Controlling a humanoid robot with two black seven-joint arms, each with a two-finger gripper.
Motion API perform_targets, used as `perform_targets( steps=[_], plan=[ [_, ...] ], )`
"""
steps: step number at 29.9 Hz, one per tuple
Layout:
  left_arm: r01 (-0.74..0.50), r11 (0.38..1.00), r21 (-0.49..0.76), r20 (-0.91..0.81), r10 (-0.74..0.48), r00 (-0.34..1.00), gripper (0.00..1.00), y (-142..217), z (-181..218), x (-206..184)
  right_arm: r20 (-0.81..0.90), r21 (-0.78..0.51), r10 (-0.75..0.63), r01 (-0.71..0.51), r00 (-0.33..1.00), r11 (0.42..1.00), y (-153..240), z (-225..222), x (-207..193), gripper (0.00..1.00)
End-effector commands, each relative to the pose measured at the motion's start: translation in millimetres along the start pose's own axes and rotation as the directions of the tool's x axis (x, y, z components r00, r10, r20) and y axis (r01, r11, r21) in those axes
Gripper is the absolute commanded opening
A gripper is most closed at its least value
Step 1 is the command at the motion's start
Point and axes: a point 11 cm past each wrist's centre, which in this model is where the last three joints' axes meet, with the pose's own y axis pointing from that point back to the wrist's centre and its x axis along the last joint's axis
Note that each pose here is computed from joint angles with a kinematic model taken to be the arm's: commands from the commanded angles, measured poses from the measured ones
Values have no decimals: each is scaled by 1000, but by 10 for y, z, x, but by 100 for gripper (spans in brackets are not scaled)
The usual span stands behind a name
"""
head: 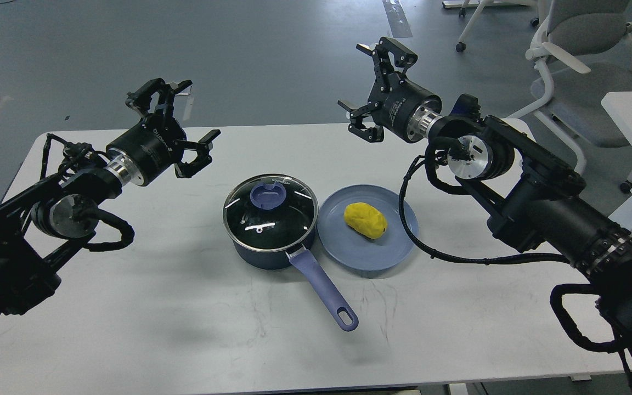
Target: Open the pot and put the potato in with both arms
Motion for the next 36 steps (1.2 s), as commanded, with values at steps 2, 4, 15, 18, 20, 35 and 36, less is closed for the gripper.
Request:
perform_targets(
  steps=[2, 4, 15, 18, 20, 35, 36],
  plan=[
    [-1, 1000, 0, 6, 1, 1000, 98, 13, 6, 14, -15, -1, 9, -9, 1000, 1000, -35, -35, -13, 100],
    [-11, 1000, 2, 7, 11, 1000, 98, 28, -9, 50, -12, -3, 6, -6, 1000, 1000, -50, -21, -34, 100],
    [15, 1000, -12, -15, -15, 1000, 98, 16, -3, 3, -13, -3, 0, 0, 1000, 1000, -47, 3, -34, 100],
    [33, 999, -12, -16, -33, 999, 98, 23, 7, -9, -12, -5, 0, 0, 1000, 1000, -44, 16, -31, 100],
    [32, 999, -13, -14, -33, 999, 98, 29, 15, -2, -10, -5, 1, -1, 1000, 1000, -42, 19, -27, 100],
    [34, 999, -3, -35, -34, 999, 98, 12, -88, -24, -22, 15, -2, 2, 1000, 1000, 15, -59, 16, 100],
    [36, 999, -2, -37, -36, 999, 98, 6, -96, -33, -20, 12, -5, 5, 1000, 1000, 32, -35, 17, 100]
  ],
)
